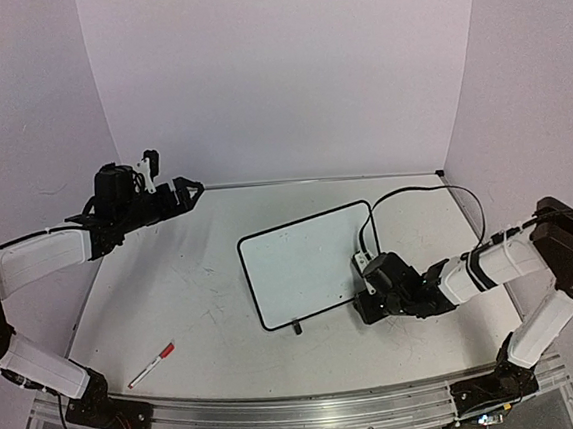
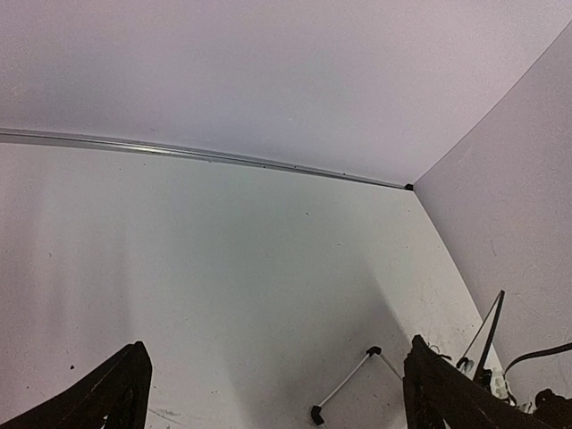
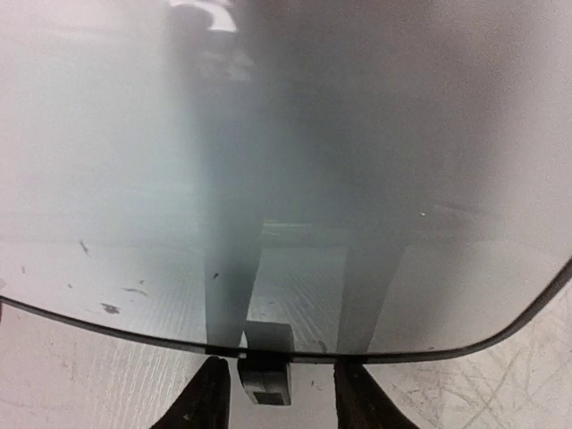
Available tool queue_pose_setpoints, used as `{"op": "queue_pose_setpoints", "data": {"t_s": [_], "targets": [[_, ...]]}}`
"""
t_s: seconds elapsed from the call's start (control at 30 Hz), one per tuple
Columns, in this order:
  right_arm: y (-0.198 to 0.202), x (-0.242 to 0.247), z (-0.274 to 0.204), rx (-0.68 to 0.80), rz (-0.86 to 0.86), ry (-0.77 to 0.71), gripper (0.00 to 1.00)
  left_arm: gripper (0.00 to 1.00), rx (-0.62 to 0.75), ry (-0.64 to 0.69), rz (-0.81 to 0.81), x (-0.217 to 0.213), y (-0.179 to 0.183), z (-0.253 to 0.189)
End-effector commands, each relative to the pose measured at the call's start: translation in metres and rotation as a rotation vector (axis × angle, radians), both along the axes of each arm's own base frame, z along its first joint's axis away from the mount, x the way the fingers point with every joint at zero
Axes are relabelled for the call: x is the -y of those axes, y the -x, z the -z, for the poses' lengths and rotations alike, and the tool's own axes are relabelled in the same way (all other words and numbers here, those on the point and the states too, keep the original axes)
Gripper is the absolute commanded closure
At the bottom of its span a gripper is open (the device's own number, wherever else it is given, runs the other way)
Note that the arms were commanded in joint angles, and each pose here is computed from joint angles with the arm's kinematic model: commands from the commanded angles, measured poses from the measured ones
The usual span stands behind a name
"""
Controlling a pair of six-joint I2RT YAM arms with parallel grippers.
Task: Write a sentence on the whiteboard
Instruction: Put down the whiteboard stand at the center of the board.
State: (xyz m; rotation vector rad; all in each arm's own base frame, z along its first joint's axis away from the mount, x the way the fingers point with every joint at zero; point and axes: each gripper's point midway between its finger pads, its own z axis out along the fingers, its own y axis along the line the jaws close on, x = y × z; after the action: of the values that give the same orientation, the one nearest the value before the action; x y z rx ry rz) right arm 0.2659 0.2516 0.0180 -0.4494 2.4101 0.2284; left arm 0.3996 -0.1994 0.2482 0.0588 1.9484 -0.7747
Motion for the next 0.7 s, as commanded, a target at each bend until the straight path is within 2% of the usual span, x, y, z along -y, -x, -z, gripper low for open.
{"op": "queue_pose_setpoints", "data": {"t_s": [0.0,0.17,0.3,0.5,0.6,0.67], "targets": [[-0.003,-0.006,-0.039,0.108,0.006,-0.089,0.51,0.01,0.059,0.02,0.022,0.006,-0.002,-0.022],[0.006,-0.003,-0.081,0.2,-0.014,-0.209,0.42,0.01,0.032,0.012,0.039,0.006,0.008,-0.014],[0.012,0.006,-0.121,0.291,-0.025,-0.289,0.38,0.0,-0.045,-0.021,0.03,-0.001,0.022,0.005],[0.012,0.02,-0.187,0.48,-0.049,-0.325,0.32,0.02,-0.322,-0.118,0.022,-0.011,0.069,0.074],[0.005,0.017,-0.206,0.534,-0.051,-0.299,0.29,0.03,-0.466,-0.216,-0.025,-0.017,0.096,0.101],[0.001,0.011,-0.214,0.555,-0.062,-0.303,0.28,0.03,-0.557,-0.342,-0.097,-0.028,0.114,0.119]]}}
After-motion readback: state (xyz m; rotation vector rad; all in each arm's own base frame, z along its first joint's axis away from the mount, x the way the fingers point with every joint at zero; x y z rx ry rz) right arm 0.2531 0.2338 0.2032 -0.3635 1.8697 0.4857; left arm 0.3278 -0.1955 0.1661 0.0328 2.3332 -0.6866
